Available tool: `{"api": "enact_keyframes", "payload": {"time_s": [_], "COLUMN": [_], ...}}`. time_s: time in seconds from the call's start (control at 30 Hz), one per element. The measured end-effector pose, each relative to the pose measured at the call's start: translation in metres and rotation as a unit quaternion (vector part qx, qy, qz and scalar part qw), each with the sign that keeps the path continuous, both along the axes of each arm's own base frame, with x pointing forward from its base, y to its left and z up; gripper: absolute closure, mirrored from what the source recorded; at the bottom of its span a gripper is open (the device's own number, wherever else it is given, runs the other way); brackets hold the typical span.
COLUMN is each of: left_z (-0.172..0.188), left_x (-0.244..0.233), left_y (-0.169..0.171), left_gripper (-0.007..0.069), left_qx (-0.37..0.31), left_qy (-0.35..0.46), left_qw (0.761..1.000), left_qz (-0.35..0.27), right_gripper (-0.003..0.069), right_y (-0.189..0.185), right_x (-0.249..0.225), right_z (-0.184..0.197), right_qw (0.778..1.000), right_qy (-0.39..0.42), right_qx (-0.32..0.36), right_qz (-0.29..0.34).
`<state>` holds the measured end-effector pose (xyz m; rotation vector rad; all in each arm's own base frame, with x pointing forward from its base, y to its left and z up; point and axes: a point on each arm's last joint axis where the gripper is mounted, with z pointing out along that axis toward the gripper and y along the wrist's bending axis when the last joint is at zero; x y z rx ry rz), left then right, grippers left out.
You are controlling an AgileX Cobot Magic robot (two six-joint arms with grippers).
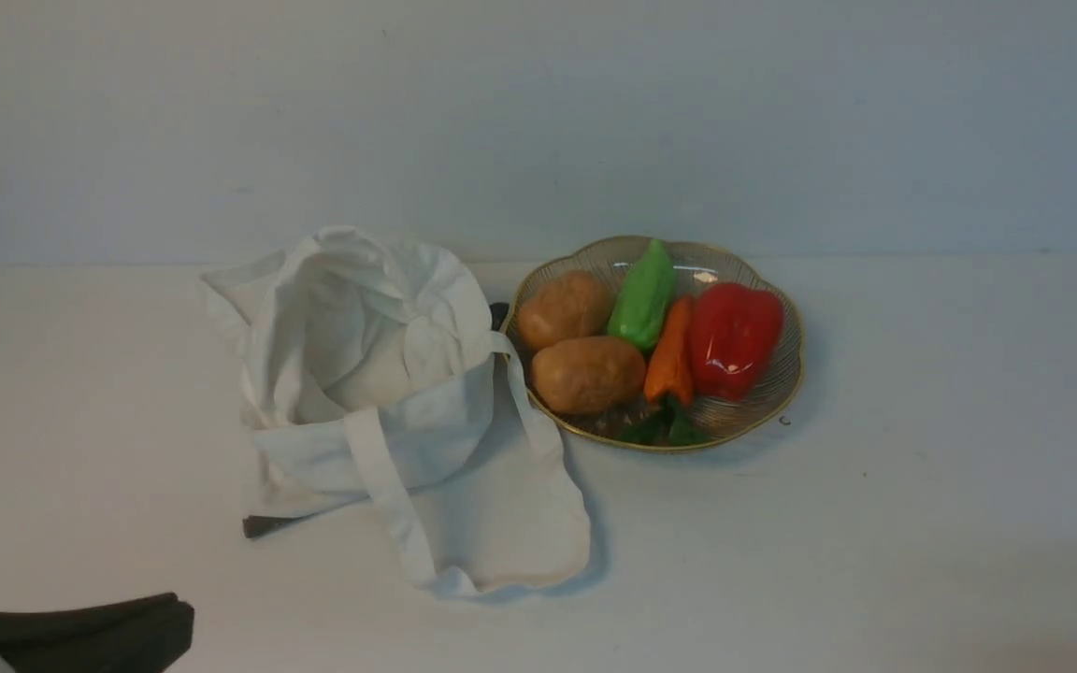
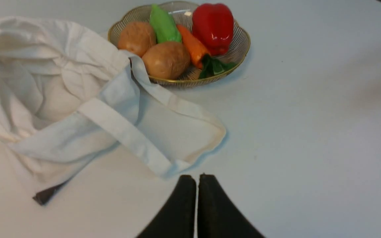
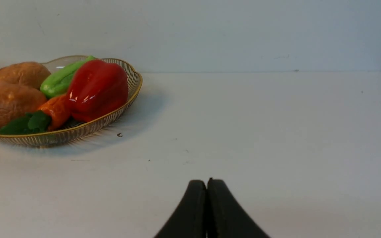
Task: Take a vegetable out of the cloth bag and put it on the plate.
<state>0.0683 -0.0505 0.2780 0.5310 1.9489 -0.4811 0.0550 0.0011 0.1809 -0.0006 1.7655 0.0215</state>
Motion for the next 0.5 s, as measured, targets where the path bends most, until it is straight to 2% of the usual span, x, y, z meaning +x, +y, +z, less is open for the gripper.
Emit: {"api": "enact_keyframes", "payload": {"time_s": [0.23, 0.37, 0.5], "left_z": [-0.008, -0.009, -0.023], "left_x": [0.001, -0.003, -0.008], "left_y": [0.002, 0.007, 0.018], "left_gripper": [0.0630, 0.0630, 0.0630], "left_qx": [0.023, 0.039, 0.051], "left_qy": [-0.002, -0.033, -0.084], "left_qw": [1.000, 0.999, 0.994], "left_qz": [0.003, 0.009, 0.051], "right_gripper": [0.0673, 0.0673, 0.0673], "right_y": [0.000, 0.000, 0.000], "right_x": [0.000, 0.000, 0.000], "right_z": [0.000, 0.000, 0.000], "right_qw": [1.000, 1.000, 1.000], "right_qy": [0.000, 0.000, 0.000], "right_qx": [0.000, 0.000, 0.000], "right_qz": [0.000, 0.000, 0.000]}}
